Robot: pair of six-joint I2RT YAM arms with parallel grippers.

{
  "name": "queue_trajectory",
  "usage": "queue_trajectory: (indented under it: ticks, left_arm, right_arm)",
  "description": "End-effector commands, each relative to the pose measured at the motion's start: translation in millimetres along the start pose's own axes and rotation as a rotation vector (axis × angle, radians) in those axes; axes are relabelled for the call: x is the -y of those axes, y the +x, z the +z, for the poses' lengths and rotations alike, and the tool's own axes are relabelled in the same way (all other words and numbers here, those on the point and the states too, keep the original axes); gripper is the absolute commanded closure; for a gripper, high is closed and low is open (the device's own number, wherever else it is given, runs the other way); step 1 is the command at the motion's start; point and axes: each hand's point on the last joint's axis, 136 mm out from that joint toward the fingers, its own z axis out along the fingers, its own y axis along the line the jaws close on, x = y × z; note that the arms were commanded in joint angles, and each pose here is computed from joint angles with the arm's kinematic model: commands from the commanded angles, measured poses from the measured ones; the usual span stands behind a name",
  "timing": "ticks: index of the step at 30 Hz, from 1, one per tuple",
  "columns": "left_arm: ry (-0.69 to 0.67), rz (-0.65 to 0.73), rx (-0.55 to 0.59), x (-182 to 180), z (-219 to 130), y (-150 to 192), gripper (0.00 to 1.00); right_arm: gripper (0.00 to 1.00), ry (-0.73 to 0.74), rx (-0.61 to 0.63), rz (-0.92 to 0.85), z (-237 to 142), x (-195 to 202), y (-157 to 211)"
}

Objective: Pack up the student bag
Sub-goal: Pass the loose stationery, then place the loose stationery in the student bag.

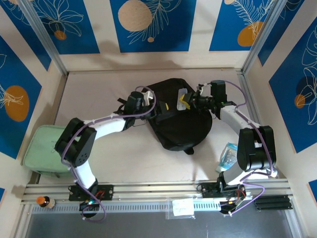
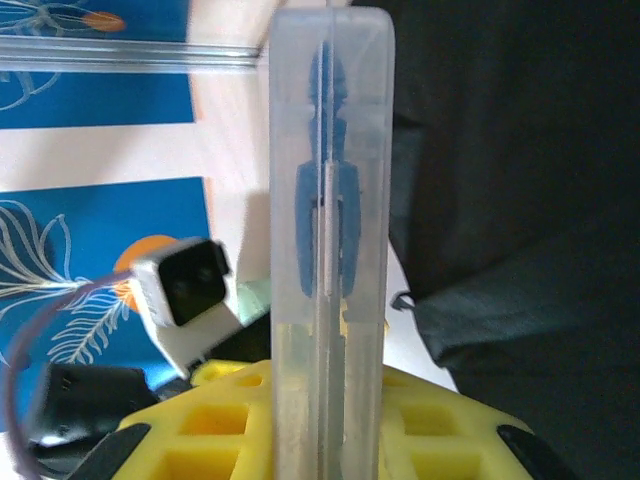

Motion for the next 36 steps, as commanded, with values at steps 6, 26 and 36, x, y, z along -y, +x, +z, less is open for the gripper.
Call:
queue_trajectory:
  ticks: [6,26,36]
  left_arm:
    - [-0.229,0.277,-0.152,-49.5,26.5,1.6,0.46]
    - [-0.002,0.468,-0.301,-14.5,22.3,40.5,0.91]
    - [0.054,0.548,-0.367,-6.4,11.9,55.5,0.81]
  right_arm:
    - [0.87,0.105,-0.083,0.052,3.1,12.0,11.7]
    - [0.87,0.135,-0.282,0.104,29.0,27.4,37.6]
    - [0.86,0.245,-0.336,0.211,20.7,54.3,59.0]
